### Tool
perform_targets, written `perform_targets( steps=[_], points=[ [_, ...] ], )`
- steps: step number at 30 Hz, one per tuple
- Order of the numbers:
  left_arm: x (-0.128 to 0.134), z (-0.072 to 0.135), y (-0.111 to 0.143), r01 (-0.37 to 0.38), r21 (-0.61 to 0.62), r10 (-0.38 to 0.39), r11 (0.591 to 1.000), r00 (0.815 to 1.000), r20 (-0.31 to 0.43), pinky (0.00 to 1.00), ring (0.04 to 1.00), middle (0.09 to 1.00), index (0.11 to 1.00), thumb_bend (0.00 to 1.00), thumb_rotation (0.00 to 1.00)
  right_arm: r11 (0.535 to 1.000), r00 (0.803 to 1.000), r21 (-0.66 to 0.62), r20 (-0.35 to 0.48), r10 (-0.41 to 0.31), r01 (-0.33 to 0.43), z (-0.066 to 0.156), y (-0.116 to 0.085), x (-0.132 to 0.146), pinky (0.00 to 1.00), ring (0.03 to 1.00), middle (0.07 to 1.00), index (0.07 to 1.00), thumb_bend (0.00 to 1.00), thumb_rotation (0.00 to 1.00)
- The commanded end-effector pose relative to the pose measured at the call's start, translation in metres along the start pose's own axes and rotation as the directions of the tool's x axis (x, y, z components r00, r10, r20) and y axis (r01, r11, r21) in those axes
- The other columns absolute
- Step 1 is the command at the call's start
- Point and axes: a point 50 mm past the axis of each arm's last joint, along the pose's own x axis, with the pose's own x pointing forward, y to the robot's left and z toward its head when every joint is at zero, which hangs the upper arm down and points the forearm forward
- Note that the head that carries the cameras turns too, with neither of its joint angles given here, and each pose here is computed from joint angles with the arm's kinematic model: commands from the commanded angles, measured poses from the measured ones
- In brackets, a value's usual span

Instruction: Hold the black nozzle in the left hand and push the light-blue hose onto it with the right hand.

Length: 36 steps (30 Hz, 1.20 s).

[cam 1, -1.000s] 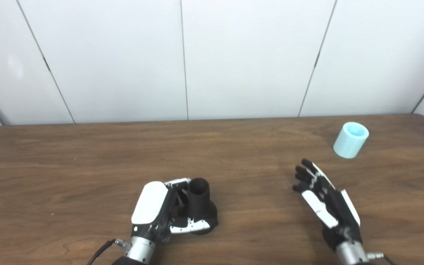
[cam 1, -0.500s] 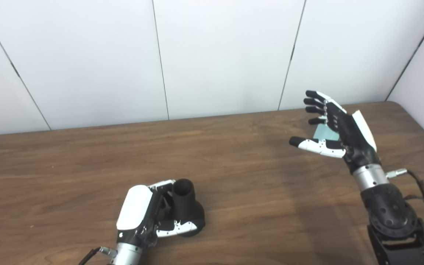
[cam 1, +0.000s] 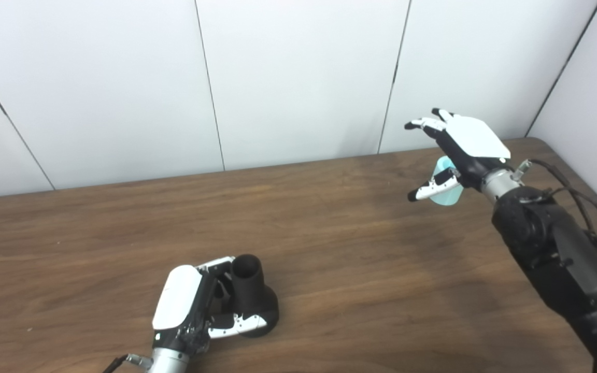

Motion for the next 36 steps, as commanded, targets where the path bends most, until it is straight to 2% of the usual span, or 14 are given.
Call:
perform_targets(
  steps=[1, 5, 10, 15, 19, 21, 28, 31, 32, 34, 36],
  points=[
    [-0.033, -0.022, -0.031, 0.094, -0.044, -0.098, 0.995, 0.989, -0.107, 0.33, 0.41, 0.516, 0.499, 0.47, 0.0, 0.997, 0.998, -0.064, -0.039, -0.042, 0.039, -0.008, -0.022, 0.012, 1.0, 1.0, 0.918, 0.874, 0.91, 0.28],
    [-0.034, -0.023, -0.029, 0.1, -0.041, -0.104, 0.994, 0.989, -0.105, 0.3, 0.404, 0.529, 0.505, 0.47, 0.0, 0.995, 0.995, -0.095, -0.096, -0.019, 0.01, -0.019, -0.017, 0.026, 1.0, 1.0, 0.924, 0.872, 0.91, 0.27],
    [-0.036, -0.026, -0.027, 0.105, -0.038, -0.109, 0.994, 0.989, -0.103, 0.29, 0.403, 0.524, 0.511, 0.47, 0.0, 0.998, 0.988, -0.064, -0.155, 0.009, -0.019, -0.031, -0.017, 0.042, 0.99, 1.0, 0.931, 0.883, 0.93, 0.26],
    [-0.036, -0.026, -0.026, 0.11, -0.045, -0.114, 0.993, 0.987, -0.11, 0.31, 0.403, 0.52, 0.507, 0.47, 0.0, 1.0, 0.985, 0.0, -0.17, -0.018, 0.019, -0.031, -0.02, 0.046, 0.89, 0.982, 0.926, 0.881, 0.94, 0.22],
    [-0.036, -0.026, -0.026, 0.118, -0.051, -0.124, 0.992, 0.986, -0.116, 0.29, 0.4, 0.529, 0.513, 0.47, 0.0, 0.999, 0.989, 0.002, -0.147, -0.031, 0.032, -0.033, -0.019, 0.046, 0.77, 0.905, 0.889, 0.866, 0.96, 0.19],
    [-0.036, -0.026, -0.026, 0.121, -0.054, -0.126, 0.991, 0.986, -0.11, 0.29, 0.397, 0.523, 0.516, 0.47, 0.0, 0.999, 0.989, 0.003, -0.143, -0.038, 0.039, -0.035, -0.018, 0.046, 0.7, 0.835, 0.86, 0.85, 0.95, 0.17],
    [-0.035, -0.028, -0.025, 0.125, -0.051, -0.13, 0.991, 0.986, -0.106, 0.28, 0.389, 0.512, 0.522, 0.47, 0.0, 0.998, 0.991, 0.003, -0.12, -0.059, 0.059, -0.047, -0.011, 0.047, 0.62, 0.718, 0.785, 0.803, 0.92, 0.13],
    [-0.035, -0.028, -0.025, 0.129, -0.049, -0.134, 0.99, 0.985, -0.111, 0.29, 0.399, 0.509, 0.538, 0.47, 0.0, 0.999, 0.99, -0.006, -0.134, -0.05, 0.05, -0.05, -0.007, 0.046, 0.55, 0.667, 0.749, 0.779, 0.92, 0.13],
    [-0.035, -0.028, -0.024, 0.129, -0.048, -0.134, 0.99, 0.985, -0.11, 0.29, 0.393, 0.506, 0.531, 0.47, 0.0, 0.999, 0.989, -0.012, -0.138, -0.044, 0.043, -0.052, -0.005, 0.047, 0.48, 0.602, 0.701, 0.77, 0.92, 0.13],
    [-0.035, -0.028, -0.024, 0.129, -0.048, -0.134, 0.99, 0.985, -0.107, 0.28, 0.388, 0.507, 0.522, 0.47, 0.0, 0.999, 0.989, -0.017, -0.141, -0.038, 0.036, -0.054, -0.003, 0.046, 0.46, 0.587, 0.684, 0.756, 0.91, 0.14],
    [-0.035, -0.029, -0.024, 0.126, -0.042, -0.129, 0.991, 0.986, -0.103, 0.29, 0.387, 0.506, 0.521, 0.47, 0.0, 0.999, 0.99, -0.021, -0.137, -0.034, 0.032, -0.052, -0.002, 0.045, 0.5, 0.607, 0.695, 0.738, 0.91, 0.13]
  ],
)
